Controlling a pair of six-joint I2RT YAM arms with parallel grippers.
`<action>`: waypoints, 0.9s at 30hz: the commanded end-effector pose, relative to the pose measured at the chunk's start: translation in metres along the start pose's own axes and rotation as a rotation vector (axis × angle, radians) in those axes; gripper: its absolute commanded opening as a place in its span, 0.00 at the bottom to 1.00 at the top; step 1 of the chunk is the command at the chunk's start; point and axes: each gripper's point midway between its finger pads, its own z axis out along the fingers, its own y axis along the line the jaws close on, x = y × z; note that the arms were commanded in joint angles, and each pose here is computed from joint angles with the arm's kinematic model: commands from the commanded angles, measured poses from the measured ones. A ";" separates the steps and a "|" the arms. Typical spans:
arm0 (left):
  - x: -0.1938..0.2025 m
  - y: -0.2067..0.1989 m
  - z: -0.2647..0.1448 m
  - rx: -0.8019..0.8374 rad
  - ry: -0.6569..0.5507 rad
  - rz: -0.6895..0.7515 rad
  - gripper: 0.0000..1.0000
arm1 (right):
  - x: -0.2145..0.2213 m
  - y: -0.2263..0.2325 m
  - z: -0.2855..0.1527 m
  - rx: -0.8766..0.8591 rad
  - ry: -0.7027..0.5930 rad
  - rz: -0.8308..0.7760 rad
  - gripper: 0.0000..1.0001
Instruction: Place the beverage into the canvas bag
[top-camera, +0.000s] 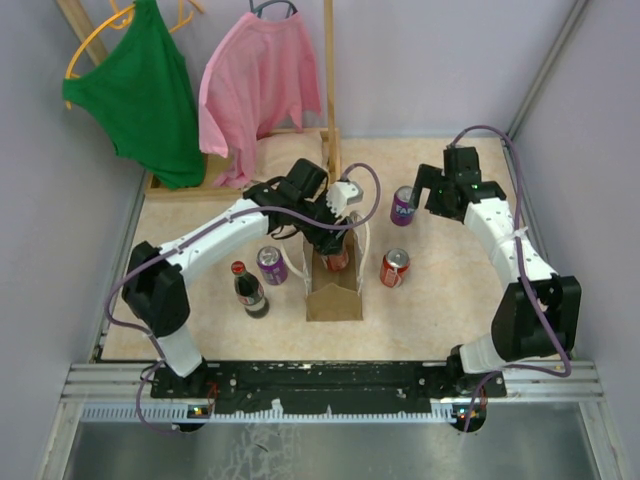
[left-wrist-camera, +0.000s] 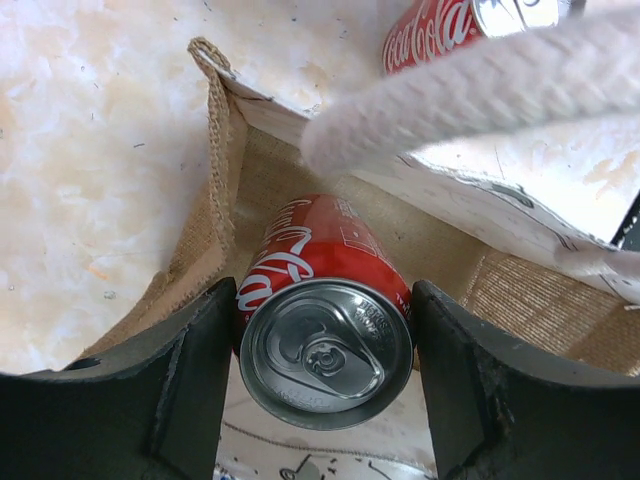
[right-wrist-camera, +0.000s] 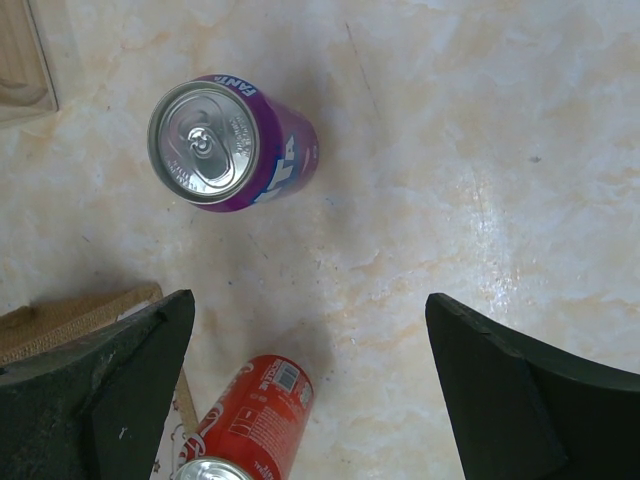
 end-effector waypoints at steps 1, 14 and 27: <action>-0.024 0.007 0.011 -0.019 -0.088 0.012 0.00 | -0.018 0.001 -0.016 -0.010 -0.075 0.012 0.99; -0.015 0.015 0.039 -0.044 -0.046 -0.013 0.00 | -0.013 -0.004 -0.018 0.000 -0.071 0.015 0.99; -0.031 0.019 0.050 -0.080 -0.081 -0.027 0.00 | -0.011 -0.004 -0.015 -0.004 -0.067 0.021 0.99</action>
